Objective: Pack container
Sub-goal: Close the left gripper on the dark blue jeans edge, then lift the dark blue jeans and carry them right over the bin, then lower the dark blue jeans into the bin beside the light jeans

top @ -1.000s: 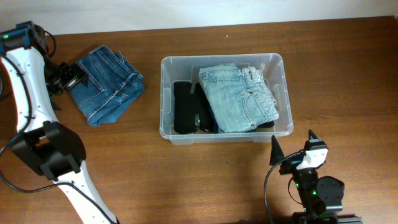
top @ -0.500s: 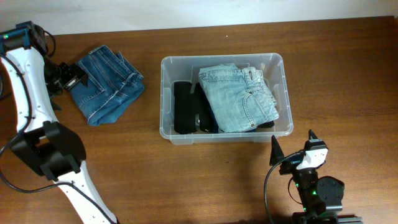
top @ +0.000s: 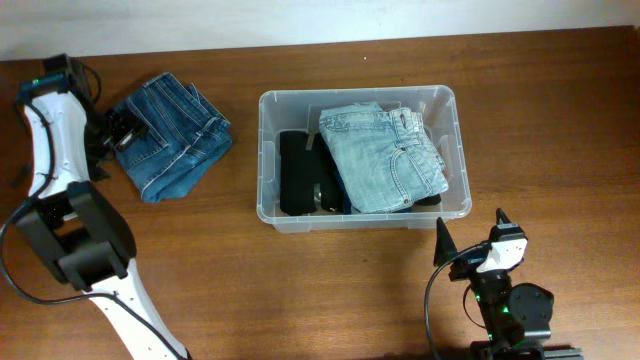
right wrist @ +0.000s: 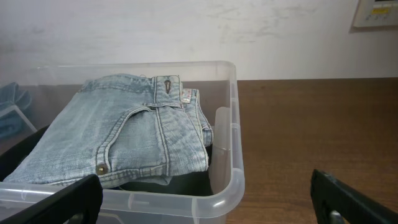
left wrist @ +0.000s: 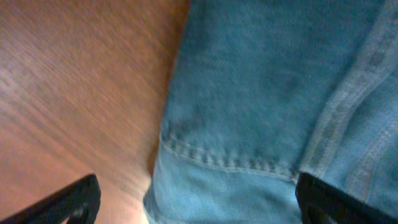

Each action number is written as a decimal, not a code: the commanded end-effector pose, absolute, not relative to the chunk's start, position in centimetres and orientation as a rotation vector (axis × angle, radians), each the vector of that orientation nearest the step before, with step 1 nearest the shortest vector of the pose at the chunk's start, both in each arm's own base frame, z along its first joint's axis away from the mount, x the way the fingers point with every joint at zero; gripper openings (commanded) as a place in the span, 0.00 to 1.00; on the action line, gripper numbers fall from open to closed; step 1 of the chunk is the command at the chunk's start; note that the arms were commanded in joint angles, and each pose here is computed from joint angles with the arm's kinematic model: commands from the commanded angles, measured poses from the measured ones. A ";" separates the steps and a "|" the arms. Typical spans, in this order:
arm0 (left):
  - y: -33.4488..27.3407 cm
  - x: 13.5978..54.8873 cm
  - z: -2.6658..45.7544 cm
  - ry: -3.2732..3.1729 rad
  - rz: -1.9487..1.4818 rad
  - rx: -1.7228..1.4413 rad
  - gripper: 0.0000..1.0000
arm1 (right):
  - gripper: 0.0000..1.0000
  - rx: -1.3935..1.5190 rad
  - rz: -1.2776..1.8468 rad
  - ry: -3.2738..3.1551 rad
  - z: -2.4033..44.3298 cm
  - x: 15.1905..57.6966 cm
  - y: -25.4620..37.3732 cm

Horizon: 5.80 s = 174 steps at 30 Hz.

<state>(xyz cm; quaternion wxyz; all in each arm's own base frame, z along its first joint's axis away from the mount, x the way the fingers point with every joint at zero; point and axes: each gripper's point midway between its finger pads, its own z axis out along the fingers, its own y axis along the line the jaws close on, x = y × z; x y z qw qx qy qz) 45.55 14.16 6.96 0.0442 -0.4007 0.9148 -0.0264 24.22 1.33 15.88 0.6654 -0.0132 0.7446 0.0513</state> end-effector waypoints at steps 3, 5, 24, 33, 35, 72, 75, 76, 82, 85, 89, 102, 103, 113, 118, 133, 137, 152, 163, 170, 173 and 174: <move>15.5 44.8 5.4 2.767 -0.075 -1.283 1.00 | 0.98 -0.039 0.115 1.679 15.8 24.2 1.3; 15.4 45.2 4.7 2.765 -0.112 -1.257 1.00 | 0.98 -0.039 0.114 1.679 15.8 24.2 1.3; 11.1 47.2 -0.7 2.736 -0.521 -1.044 1.00 | 0.98 -0.039 0.114 1.679 15.8 24.2 1.3; 10.6 46.5 -1.2 2.759 -0.544 -1.060 0.91 | 0.98 -0.039 0.114 1.679 15.8 24.2 1.3; 10.5 46.3 -1.2 2.766 -0.547 -1.065 0.74 | 0.98 -0.039 0.114 1.679 15.8 24.2 1.3; 3.3 44.1 33.1 2.249 -0.457 -0.384 0.01 | 0.99 -0.039 0.114 1.679 15.8 24.2 1.3; 0.9 42.5 35.5 2.217 -0.480 -0.311 0.01 | 0.99 -0.039 0.114 1.679 15.8 24.2 1.3; -0.3 42.0 36.2 2.209 -0.500 -0.278 0.01 | 0.98 -0.039 0.115 1.679 15.8 24.2 1.3; -8.4 39.4 38.7 2.183 -0.739 -0.020 0.01 | 0.98 -0.039 0.114 1.679 15.8 24.2 1.3; -12.2 38.1 39.1 2.186 -0.860 0.101 0.01 | 0.98 -0.039 0.115 1.679 15.8 24.2 1.3; -16.2 36.5 39.4 2.181 -0.943 0.230 0.01 | 0.98 -0.039 0.114 1.678 15.8 24.2 1.3; -25.8 34.2 37.2 2.270 -1.029 0.335 0.04 | 0.98 -0.039 0.114 1.679 15.8 24.2 1.3; -26.3 34.2 36.8 2.282 -1.034 0.346 0.04 | 0.98 -0.039 0.114 1.679 15.8 24.2 1.3; -27.9 37.3 30.3 2.457 -0.974 0.235 0.04 | 0.98 -0.039 0.114 1.679 15.8 24.2 1.3; -28.4 38.1 27.3 2.538 -0.958 0.214 0.04 | 0.98 -0.039 0.114 1.679 15.8 24.2 1.3; -24.2 39.0 21.7 2.712 -0.576 0.068 0.76 | 0.98 -0.039 0.114 1.679 15.8 24.2 1.3; -22.9 39.7 21.4 2.695 -0.460 0.035 0.79 | 0.98 -0.039 0.114 1.679 15.8 24.2 1.3; -19.1 43.1 22.4 2.534 -0.109 0.068 0.99 | 0.98 -0.039 0.115 1.679 15.8 24.2 1.3; -21.5 44.6 21.6 2.511 -0.228 0.138 0.89 | 0.98 -0.039 0.115 1.679 15.8 24.2 1.3; -25.1 44.6 17.6 2.597 -0.400 0.218 0.29 | 0.98 -0.039 0.114 1.679 15.8 24.2 1.3; -26.6 44.3 15.4 2.641 -0.442 0.257 0.23 | 0.98 -0.039 0.114 1.679 15.8 24.2 1.3; -27.0 44.1 14.8 2.653 -0.439 0.267 0.21 | 0.98 -0.039 0.114 1.679 15.8 24.2 1.3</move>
